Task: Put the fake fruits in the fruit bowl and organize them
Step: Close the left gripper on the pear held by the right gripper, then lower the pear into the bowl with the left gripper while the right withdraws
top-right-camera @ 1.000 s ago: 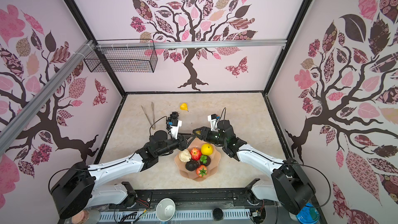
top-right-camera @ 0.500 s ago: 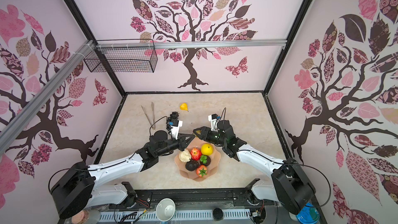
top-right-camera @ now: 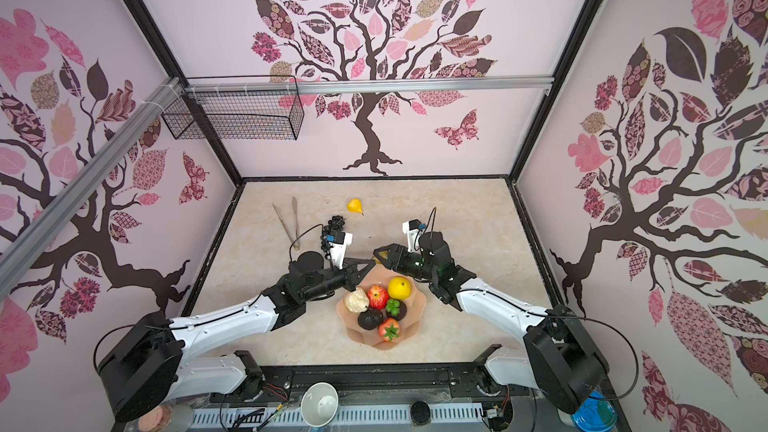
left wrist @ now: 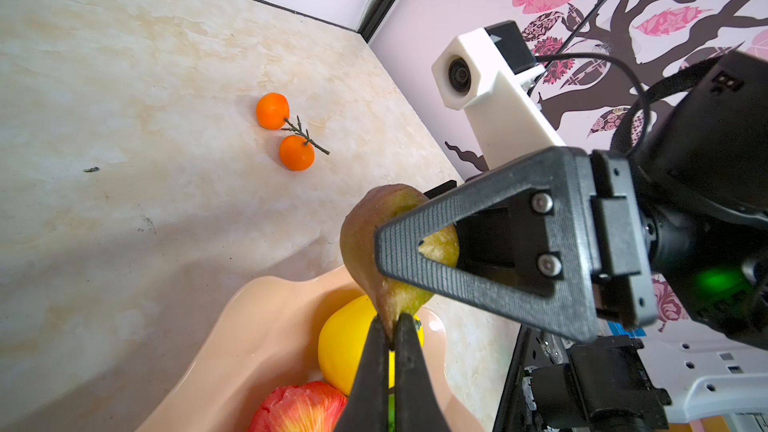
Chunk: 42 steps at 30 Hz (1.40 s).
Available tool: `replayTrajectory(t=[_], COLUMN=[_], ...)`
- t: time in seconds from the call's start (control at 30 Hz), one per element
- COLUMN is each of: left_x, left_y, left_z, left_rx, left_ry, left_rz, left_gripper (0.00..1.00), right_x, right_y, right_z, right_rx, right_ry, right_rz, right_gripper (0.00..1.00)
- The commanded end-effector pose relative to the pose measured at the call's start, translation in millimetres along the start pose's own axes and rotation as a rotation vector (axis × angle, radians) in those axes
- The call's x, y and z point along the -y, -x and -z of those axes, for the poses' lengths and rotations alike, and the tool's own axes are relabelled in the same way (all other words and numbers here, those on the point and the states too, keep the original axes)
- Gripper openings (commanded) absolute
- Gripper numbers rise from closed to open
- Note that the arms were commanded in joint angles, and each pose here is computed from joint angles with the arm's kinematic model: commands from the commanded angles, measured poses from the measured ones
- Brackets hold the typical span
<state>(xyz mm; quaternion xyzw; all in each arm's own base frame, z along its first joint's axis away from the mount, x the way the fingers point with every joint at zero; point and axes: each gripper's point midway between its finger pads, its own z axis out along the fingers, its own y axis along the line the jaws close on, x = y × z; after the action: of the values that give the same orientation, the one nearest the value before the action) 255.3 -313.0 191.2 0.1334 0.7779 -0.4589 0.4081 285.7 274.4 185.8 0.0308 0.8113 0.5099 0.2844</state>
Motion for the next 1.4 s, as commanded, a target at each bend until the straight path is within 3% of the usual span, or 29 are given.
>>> replayTrajectory(t=[0.0,0.13,0.33,0.53,0.8,1.03,1.37], left_x=[15.0,13.8,7.2,-11.3,-31.9,-31.0,-32.7], left_y=[19.7,18.7,14.7,5.8,-3.0,-17.3,-30.6], left_z=[-4.8,-4.7,-2.3,11.0,26.7,17.4,-11.2], left_rx=[0.038,0.031,-0.004,-0.116,-0.305,-0.453,-0.579], left_ry=[-0.037,-0.026,0.023,0.172,0.360,0.367,0.357], left_rz=[-0.029,-0.035,-0.064,-0.148,-0.188,-0.157,-0.114], left_gripper=[0.00,0.00,0.00,0.00,0.00,0.00,0.00], right_x=[-12.3,-11.2,-6.4,3.0,19.4,34.1,42.7], right_y=[-7.0,-5.9,3.8,27.6,41.8,30.1,19.1], right_z=[0.4,1.5,9.6,35.9,73.4,81.0,81.9], right_rx=[-0.036,-0.031,0.018,0.130,0.234,0.228,0.210], right_ry=[0.038,0.028,-0.035,-0.155,-0.313,-0.340,-0.333], right_rz=[0.026,0.037,0.084,0.182,0.306,0.303,0.281], right_gripper=[0.56,0.62,0.81,0.91,0.93,0.93,0.93])
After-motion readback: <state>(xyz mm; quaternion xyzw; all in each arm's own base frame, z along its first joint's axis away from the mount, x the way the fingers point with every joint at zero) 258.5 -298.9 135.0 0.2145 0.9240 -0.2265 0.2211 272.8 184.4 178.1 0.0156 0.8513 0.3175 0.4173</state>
